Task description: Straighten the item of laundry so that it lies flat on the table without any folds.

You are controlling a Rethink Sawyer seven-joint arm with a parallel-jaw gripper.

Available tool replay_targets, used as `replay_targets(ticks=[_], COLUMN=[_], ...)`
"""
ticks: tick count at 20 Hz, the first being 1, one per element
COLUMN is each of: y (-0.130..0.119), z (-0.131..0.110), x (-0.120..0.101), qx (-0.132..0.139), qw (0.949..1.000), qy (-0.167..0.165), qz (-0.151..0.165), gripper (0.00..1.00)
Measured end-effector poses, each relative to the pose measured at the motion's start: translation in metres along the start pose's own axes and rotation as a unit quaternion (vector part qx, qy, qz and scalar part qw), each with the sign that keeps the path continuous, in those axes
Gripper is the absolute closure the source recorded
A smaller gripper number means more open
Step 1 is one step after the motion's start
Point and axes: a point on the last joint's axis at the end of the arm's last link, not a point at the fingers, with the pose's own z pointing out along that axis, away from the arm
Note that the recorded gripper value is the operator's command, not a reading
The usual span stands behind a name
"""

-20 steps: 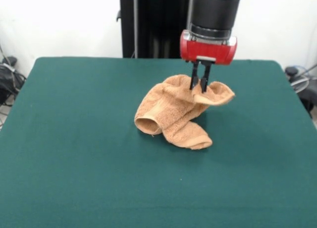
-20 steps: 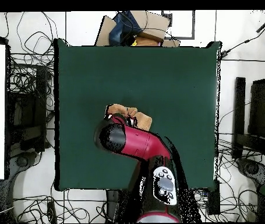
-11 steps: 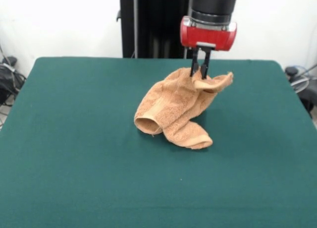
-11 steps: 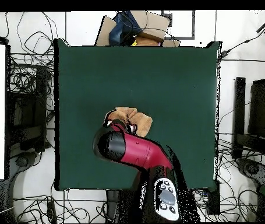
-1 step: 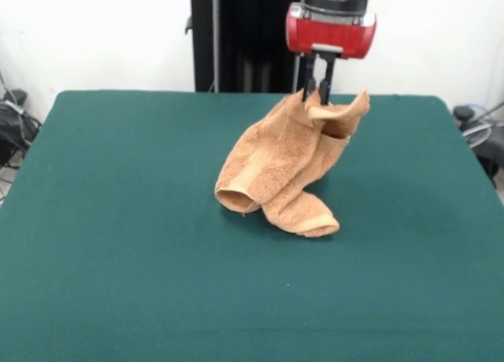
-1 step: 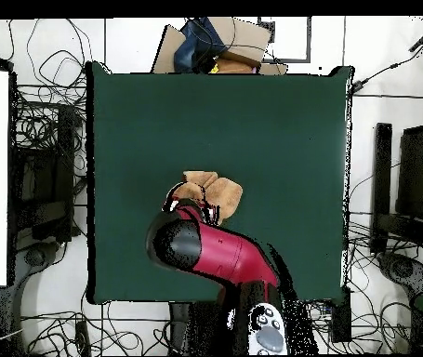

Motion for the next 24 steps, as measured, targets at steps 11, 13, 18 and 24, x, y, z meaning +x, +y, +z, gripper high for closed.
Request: replay_targets(ticks=[11,13,18,24], y=[0.000,0.001,0.003,0.005], z=[-0.034,-0.039,-0.050,-0.063], x=[-0.017,-0.019,-0.018,-0.015], qx=[-0.004,-0.005,-0.008,-0.012], qw=[0.9993,0.9991,0.9987,0.9982], qy=[-0.035,-0.040,-0.046,-0.051], qz=[0.012,0.015,0.020,0.030], gripper=[1.00,1.00,1.00,1.00])
